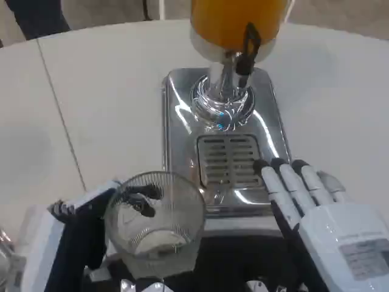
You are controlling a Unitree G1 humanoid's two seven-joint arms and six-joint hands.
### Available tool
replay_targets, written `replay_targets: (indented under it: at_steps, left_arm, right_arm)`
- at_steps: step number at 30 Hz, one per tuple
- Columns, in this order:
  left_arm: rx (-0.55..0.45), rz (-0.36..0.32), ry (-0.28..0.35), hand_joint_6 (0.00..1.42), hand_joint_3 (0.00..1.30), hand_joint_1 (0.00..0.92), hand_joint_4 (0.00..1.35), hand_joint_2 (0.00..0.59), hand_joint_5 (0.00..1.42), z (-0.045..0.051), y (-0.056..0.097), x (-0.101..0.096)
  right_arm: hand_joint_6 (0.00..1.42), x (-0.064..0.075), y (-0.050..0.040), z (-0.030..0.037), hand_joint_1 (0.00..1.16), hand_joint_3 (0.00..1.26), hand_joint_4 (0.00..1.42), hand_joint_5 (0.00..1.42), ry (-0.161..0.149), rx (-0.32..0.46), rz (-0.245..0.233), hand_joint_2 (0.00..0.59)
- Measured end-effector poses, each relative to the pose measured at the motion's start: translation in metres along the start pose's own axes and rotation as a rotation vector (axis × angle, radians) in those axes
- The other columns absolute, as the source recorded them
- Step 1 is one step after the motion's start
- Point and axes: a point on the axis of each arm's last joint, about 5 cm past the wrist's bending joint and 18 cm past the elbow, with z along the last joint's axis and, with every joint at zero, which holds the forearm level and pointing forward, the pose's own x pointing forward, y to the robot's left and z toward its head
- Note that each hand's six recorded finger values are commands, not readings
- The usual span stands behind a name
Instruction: Grasp the cup under the faucet to collect the drink, then remove the cup.
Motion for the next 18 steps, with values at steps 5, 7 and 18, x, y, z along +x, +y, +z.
replay_targets:
  at_steps: [5, 7, 18]
  left_arm:
    - [-0.005, 0.006, 0.001, 1.42, 1.12, 0.601, 1.04, 0.0, 1.42, 0.0029, -0.003, 0.001]
    - [-0.003, 0.009, 0.001, 1.42, 1.12, 0.601, 1.04, 0.0, 1.42, 0.003, -0.004, 0.003]
    - [-0.013, 0.026, 0.015, 1.42, 1.12, 0.601, 1.04, 0.0, 1.42, 0.0026, -0.013, 0.012]
  right_arm:
    - [0.05, -0.002, -0.0034, 0.0, 0.54, 0.0, 0.0, 0.0, 0.016, 0.003, -0.014, 0.388]
    - [0.05, -0.003, -0.0054, -0.0006, 0.54, 0.0, 0.0, 0.0, 0.022, -0.001, -0.024, 0.389]
    - [0.05, -0.006, -0.0054, -0.0032, 0.55, 0.0, 0.0, 0.0, 0.087, 0.01, -0.01, 0.395]
